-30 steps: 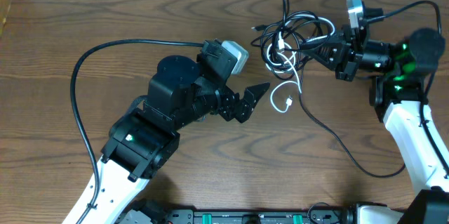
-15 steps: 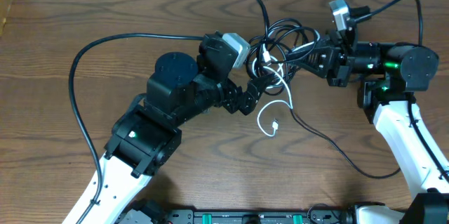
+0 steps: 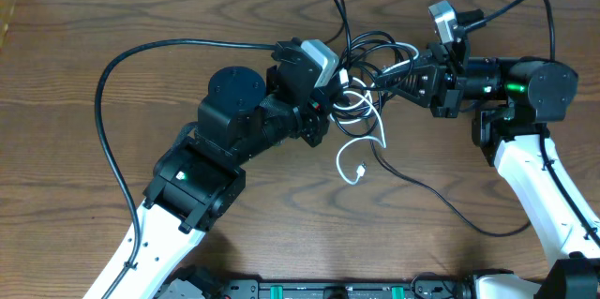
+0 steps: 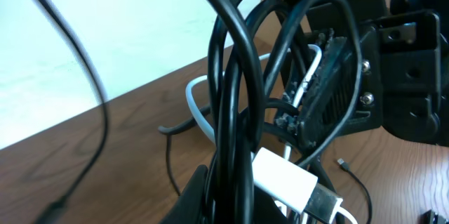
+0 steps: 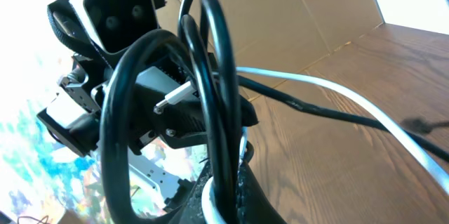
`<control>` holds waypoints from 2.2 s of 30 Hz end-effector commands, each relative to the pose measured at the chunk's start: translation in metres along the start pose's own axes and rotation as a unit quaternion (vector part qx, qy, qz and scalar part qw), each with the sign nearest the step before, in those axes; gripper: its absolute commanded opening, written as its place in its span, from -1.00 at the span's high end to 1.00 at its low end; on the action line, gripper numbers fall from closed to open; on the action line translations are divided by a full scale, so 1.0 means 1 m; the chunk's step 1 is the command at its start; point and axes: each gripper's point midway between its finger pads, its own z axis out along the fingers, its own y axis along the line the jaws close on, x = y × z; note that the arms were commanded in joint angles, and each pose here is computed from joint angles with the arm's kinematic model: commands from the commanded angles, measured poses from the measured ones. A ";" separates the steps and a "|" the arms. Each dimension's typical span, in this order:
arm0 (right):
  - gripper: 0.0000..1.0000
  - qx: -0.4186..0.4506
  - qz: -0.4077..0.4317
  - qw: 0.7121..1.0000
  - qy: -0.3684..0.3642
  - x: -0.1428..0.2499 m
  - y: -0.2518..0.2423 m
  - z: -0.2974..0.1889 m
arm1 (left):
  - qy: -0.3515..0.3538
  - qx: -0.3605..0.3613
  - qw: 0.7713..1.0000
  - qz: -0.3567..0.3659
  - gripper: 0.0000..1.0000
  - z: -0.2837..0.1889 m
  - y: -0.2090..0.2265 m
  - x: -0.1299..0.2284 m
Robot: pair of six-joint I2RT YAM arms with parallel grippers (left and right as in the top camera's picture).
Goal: Untangle cables
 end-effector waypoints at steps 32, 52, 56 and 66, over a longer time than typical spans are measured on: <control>-0.17 0.098 0.140 0.983 -0.066 0.001 -0.063 -0.030 | -0.003 0.025 0.962 0.274 0.85 -0.036 -0.020 -0.004; -0.31 0.053 0.088 0.994 -0.040 -0.001 -0.038 -0.007 | 0.007 0.028 0.959 0.282 0.85 -0.029 -0.018 0.001; -0.34 0.051 0.087 0.994 -0.037 0.000 -0.037 -0.006 | -0.002 0.047 0.958 0.283 0.85 -0.029 -0.025 -0.001; -0.30 0.015 0.062 0.998 -0.001 0.013 -0.023 0.012 | -0.008 0.049 0.957 0.285 0.85 -0.023 -0.024 -0.003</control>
